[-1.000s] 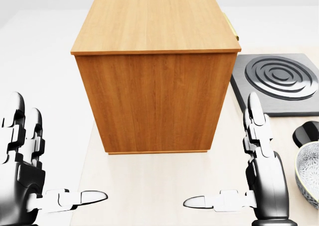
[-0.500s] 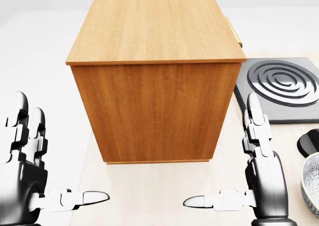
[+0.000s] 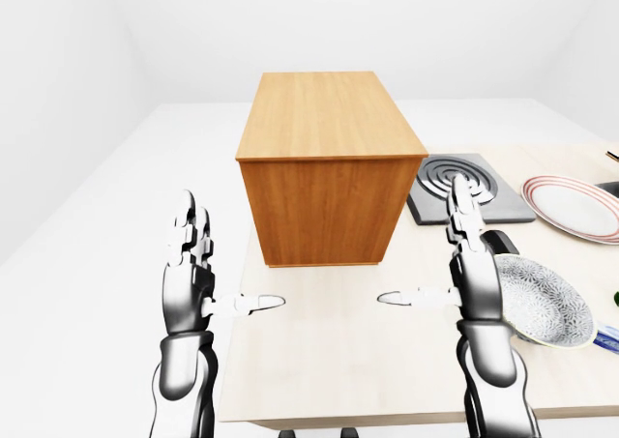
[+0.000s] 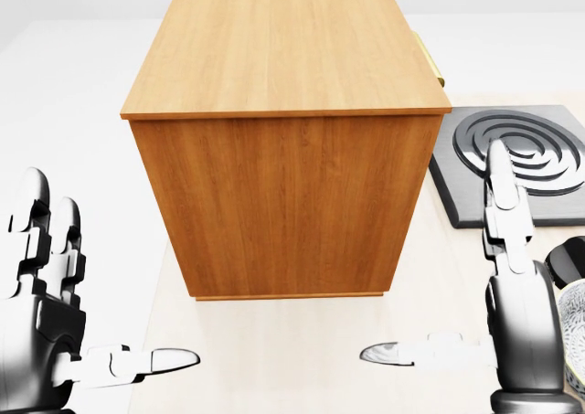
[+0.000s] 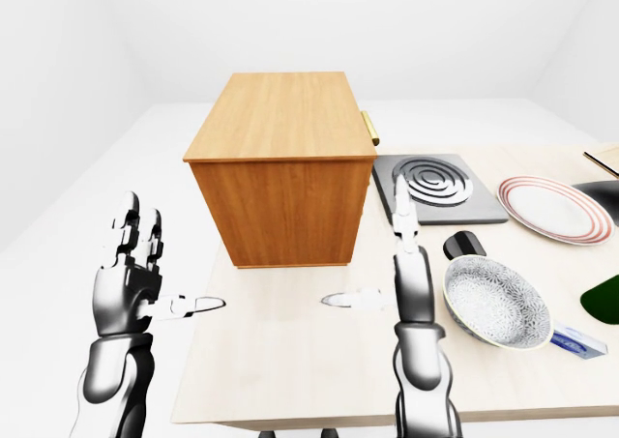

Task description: Put the bowl on the top of the cabinet.

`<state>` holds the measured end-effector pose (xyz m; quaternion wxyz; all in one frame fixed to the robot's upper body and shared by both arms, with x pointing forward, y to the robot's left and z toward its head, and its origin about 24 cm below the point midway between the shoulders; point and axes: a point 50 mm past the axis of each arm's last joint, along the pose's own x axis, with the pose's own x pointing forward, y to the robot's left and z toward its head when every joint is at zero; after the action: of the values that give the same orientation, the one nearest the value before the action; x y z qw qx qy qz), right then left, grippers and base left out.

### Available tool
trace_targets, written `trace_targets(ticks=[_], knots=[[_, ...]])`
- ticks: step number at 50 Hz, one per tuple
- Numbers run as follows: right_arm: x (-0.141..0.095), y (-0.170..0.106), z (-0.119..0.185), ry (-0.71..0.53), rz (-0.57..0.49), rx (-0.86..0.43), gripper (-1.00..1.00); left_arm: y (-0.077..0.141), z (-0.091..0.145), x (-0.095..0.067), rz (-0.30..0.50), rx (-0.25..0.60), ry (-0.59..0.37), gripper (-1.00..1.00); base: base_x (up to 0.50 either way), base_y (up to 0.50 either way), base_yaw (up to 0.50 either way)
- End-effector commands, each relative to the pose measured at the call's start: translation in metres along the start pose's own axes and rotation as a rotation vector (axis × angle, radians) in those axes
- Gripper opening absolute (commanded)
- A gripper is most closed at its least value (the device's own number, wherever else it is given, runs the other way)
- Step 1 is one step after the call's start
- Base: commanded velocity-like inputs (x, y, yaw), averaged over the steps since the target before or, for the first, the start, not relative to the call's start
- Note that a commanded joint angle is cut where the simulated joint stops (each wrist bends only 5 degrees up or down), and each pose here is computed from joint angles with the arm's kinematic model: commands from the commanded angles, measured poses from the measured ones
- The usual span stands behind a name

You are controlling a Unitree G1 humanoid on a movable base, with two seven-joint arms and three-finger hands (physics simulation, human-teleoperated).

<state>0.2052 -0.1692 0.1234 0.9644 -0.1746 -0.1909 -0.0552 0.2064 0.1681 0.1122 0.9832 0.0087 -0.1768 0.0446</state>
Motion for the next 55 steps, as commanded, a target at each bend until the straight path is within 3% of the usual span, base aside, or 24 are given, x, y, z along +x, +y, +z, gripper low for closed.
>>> trace_targets(ticks=[1,13,22,31,40,55], knots=[[0.009,-0.031,0.015,-0.032,-0.018,-0.243,1.00,0.000,-0.004,0.002,0.008,0.008,0.011,1.00,0.00,0.00,0.00],[-0.017,-0.069,-0.012,0.162,0.034,-0.443,1.00,0.000,-0.003,0.004,0.019,0.011,0.003,1.00,0.00,0.00,0.00],[-0.028,-0.101,-0.008,0.237,0.027,-0.543,1.00,0.001,-0.004,0.006,0.031,0.015,0.003,1.00,0.00,0.00,0.00],[-0.042,-0.112,-0.018,0.363,0.051,-0.606,1.00,0.002,-0.002,0.006,0.039,0.014,-0.003,1.00,0.00,0.00,0.00],[-0.044,-0.122,-0.011,0.384,0.057,-0.659,1.00,0.002,-0.002,0.006,0.036,0.015,-0.003,1.00,0.00,0.00,0.00],[-0.053,-0.128,-0.025,0.487,0.076,-0.679,1.00,0.000,-0.009,0.005,0.025,0.017,0.026,1.00,0.00,0.00,0.00]])
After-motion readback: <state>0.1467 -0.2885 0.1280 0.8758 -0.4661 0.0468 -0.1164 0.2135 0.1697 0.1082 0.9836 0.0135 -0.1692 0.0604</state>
